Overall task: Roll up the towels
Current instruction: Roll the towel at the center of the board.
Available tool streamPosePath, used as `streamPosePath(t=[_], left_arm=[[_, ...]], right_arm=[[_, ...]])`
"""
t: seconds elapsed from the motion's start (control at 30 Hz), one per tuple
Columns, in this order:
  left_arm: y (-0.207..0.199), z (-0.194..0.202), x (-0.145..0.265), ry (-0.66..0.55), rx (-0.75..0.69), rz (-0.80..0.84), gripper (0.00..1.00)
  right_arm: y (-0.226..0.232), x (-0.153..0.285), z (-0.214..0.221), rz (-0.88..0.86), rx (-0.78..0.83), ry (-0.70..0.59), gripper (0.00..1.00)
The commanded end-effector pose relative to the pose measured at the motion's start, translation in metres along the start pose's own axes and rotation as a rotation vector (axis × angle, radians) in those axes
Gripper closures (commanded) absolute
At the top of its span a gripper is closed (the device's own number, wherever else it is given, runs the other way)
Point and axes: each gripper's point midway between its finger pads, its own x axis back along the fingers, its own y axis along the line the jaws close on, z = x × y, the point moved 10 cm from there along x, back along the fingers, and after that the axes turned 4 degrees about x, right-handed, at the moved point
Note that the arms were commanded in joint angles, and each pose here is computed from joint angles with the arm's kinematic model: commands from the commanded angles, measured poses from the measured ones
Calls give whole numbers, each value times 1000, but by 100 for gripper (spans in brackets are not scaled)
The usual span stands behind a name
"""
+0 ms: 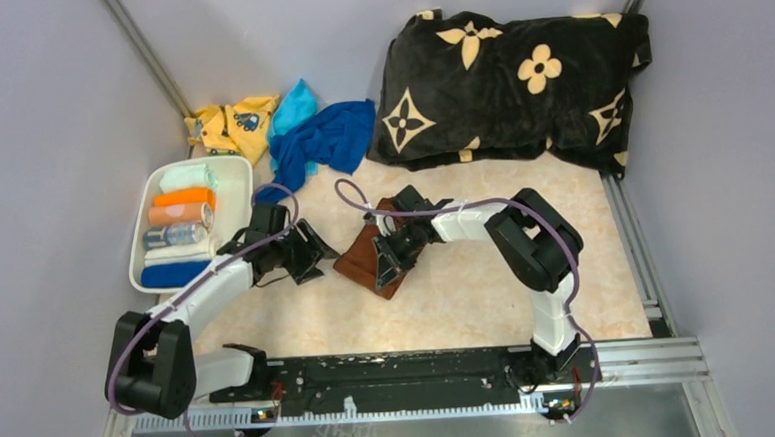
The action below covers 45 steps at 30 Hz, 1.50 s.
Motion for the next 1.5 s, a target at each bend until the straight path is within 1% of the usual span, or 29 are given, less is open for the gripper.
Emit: streamPosePath(t=[0.0,0.13,0.33,0.43,0.6,0.63,0.73,0.87,0.93,0.97,1.0,1.17,1.3,1.47], left_arm=[[9,9,4,49,22,-10,33],[7,10,0,72,22,23,35],[-1,6,-12,116,14,80,41],[-5,4,-18,115,5,89,42],[-2,2,-33,121,13,56,48],[0,1,-36,119,16,45,49],[6,0,-45,120,28,4,52],[11,1,-53,137,44,-34,54],[14,2,-54,135,50,-47,55],[15,3,-53,132,51,-52,55],[15,3,-53,129,52,-55,55],[16,3,-51,120,53,-65,55],[17,3,-50,114,54,-72,55],[18,3,-50,112,56,-75,55]], right_arm=[[-7,3,-2,-187,-140,-29,100],[-23,2,5,-217,-232,-44,100],[-38,-1,9,-201,-297,-33,100],[-41,0,7,-185,-306,-31,100],[-40,3,0,-155,-288,-35,100],[-38,6,-2,-143,-271,-38,98],[-29,15,-6,-86,-206,-57,89],[-11,30,-10,18,-117,-78,77],[-1,36,-11,101,-62,-89,72],[4,39,-11,158,-22,-97,67],[11,42,-12,212,24,-100,64],[55,49,-12,470,290,-164,56],[80,37,-8,648,490,-195,54],[92,12,0,728,580,-178,54]])
